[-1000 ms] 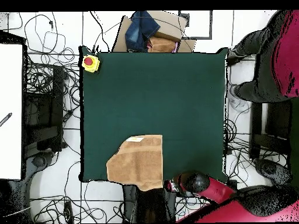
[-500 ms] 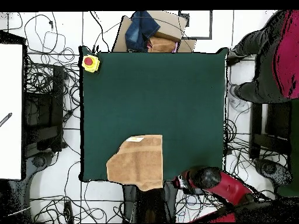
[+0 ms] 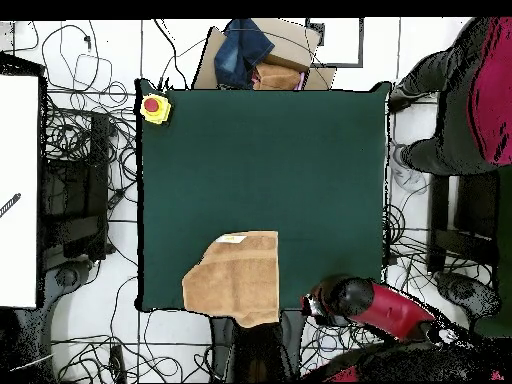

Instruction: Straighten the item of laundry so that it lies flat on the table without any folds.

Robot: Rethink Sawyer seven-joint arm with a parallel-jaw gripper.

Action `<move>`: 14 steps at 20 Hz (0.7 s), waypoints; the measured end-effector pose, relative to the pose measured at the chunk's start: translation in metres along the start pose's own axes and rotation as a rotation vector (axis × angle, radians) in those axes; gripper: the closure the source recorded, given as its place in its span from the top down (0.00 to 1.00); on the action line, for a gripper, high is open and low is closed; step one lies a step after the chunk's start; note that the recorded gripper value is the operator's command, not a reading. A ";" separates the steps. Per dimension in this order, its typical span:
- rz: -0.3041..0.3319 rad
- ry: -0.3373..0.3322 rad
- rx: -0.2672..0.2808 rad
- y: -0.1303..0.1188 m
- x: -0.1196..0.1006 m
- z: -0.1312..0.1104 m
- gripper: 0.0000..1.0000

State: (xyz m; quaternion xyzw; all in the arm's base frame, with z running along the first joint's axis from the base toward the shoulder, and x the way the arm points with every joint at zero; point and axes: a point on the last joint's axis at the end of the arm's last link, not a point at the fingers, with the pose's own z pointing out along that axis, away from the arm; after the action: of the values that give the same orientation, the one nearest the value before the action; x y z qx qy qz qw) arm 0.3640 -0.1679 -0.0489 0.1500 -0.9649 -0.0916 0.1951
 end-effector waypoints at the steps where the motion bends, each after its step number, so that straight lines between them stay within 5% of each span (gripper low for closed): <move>1: -0.012 0.005 0.025 0.001 -0.007 -0.001 1.00; 8: -0.031 -0.047 0.144 0.006 -0.073 0.004 1.00; 14: 0.055 -0.145 0.173 0.005 -0.118 0.008 1.00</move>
State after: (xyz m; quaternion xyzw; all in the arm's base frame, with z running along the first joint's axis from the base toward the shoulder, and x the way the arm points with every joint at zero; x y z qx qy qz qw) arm 0.4638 -0.1241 -0.0961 0.1328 -0.9845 -0.0131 0.1135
